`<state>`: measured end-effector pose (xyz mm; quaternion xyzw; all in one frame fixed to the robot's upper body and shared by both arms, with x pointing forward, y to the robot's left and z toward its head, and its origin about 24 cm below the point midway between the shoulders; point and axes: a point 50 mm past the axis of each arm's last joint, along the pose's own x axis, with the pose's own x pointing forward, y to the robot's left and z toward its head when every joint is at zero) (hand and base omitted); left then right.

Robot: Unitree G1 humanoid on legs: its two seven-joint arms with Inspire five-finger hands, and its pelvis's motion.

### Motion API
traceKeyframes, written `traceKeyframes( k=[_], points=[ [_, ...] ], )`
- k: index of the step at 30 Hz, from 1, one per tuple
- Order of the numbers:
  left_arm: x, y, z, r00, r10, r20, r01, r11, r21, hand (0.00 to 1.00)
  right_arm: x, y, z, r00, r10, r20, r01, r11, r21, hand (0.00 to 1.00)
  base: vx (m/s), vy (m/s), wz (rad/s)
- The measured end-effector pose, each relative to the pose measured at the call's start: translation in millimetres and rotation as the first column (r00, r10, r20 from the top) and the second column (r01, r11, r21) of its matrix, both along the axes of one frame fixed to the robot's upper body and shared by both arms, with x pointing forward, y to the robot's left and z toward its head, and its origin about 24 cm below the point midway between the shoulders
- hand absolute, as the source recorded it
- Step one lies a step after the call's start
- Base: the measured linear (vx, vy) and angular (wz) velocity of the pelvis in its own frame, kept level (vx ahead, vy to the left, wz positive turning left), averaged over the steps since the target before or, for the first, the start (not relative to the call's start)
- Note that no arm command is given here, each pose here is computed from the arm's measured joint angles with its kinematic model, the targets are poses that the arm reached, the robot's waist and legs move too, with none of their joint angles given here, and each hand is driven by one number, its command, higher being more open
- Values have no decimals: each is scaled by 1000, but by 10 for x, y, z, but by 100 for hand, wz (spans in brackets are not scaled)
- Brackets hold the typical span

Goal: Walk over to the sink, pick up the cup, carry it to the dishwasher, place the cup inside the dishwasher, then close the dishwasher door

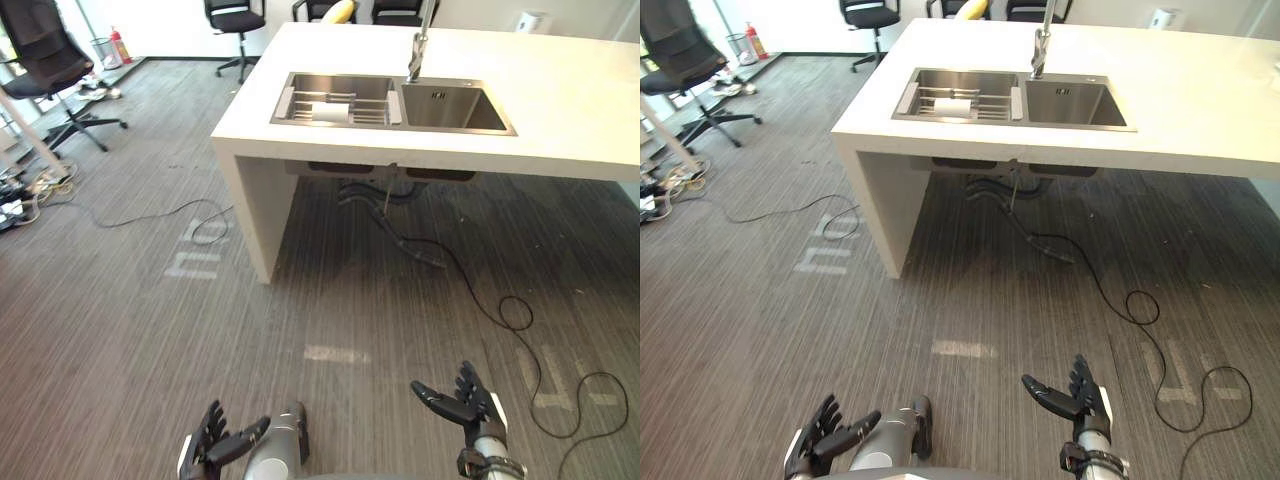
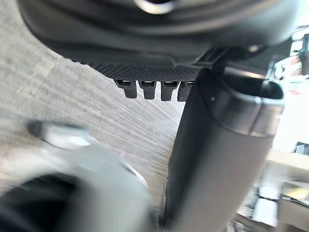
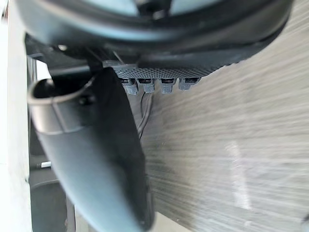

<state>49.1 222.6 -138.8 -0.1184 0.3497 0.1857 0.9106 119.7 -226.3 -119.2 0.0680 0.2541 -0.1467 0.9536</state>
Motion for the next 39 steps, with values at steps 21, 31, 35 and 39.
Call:
traceKeyframes(
  k=[21,31,35,39],
  points=[
    [873,-129,473,926,49,375,-85,993,80,100,-152,169,-83,995,89,-51,-86,994,67,100,435,-21,8],
    [1331,-275,1621,545,-102,832,-5,992,124,100,-261,-50,-93,991,31,-127,-28,999,29,100,218,-56,12],
    [1315,-342,1751,492,-98,865,16,995,103,100,-377,29,-153,979,73,-192,-64,997,53,100,189,135,-17],
    [1236,-326,1865,477,-41,878,-46,996,71,100,-352,172,-183,970,131,-206,-119,991,68,100,99,92,-41]
  ],
)
